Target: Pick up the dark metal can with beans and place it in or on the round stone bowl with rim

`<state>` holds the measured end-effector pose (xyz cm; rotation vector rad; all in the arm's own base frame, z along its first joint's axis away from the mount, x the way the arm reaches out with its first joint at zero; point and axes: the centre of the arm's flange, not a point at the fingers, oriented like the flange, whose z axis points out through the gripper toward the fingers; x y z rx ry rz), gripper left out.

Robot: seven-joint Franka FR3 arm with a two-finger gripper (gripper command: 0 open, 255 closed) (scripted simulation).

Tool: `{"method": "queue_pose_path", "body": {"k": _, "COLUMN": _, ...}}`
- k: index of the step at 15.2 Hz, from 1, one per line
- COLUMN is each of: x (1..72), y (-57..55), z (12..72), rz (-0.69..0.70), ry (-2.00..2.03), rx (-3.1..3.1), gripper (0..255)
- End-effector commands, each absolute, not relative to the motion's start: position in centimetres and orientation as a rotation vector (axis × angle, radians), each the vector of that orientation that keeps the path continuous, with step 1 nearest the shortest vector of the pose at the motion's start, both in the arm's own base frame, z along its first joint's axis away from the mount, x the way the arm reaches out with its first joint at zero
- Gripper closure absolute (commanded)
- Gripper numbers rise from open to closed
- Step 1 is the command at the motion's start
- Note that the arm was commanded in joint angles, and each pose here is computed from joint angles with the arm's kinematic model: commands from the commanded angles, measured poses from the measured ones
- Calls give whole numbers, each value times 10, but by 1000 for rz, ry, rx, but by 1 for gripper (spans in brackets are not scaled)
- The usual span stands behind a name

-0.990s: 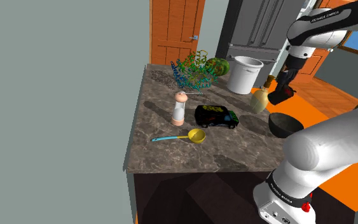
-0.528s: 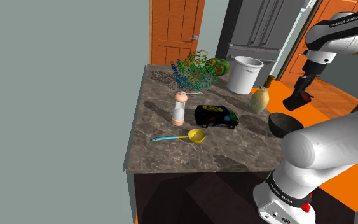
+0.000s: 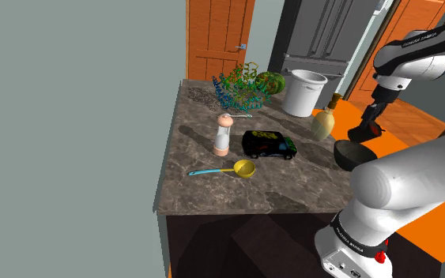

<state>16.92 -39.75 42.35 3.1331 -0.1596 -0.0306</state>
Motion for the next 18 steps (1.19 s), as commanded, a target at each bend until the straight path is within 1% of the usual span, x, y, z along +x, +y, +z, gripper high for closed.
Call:
{"method": "queue_pose_path", "body": {"k": 1, "x": 169, "y": -397, "z": 411, "rz": -30, "ry": -160, "rx": 3132, "gripper": 255}}
{"method": "queue_pose_path", "body": {"k": 7, "x": 169, "y": -397, "z": 380, "rz": -30, "ry": -160, "rx": 3132, "gripper": 255}}
{"method": "queue_pose_path", "body": {"k": 15, "x": 169, "y": -397, "z": 378, "rz": -30, "ry": -160, "rx": 3132, "gripper": 255}}
{"method": "queue_pose_path", "body": {"k": 16, "x": 169, "y": -397, "z": 378, "rz": -30, "ry": -160, "rx": 3132, "gripper": 0}}
{"method": "queue_pose_path", "body": {"k": 18, "x": 169, "y": -397, "z": 378, "rz": -30, "ry": -160, "rx": 3132, "gripper": 0}}
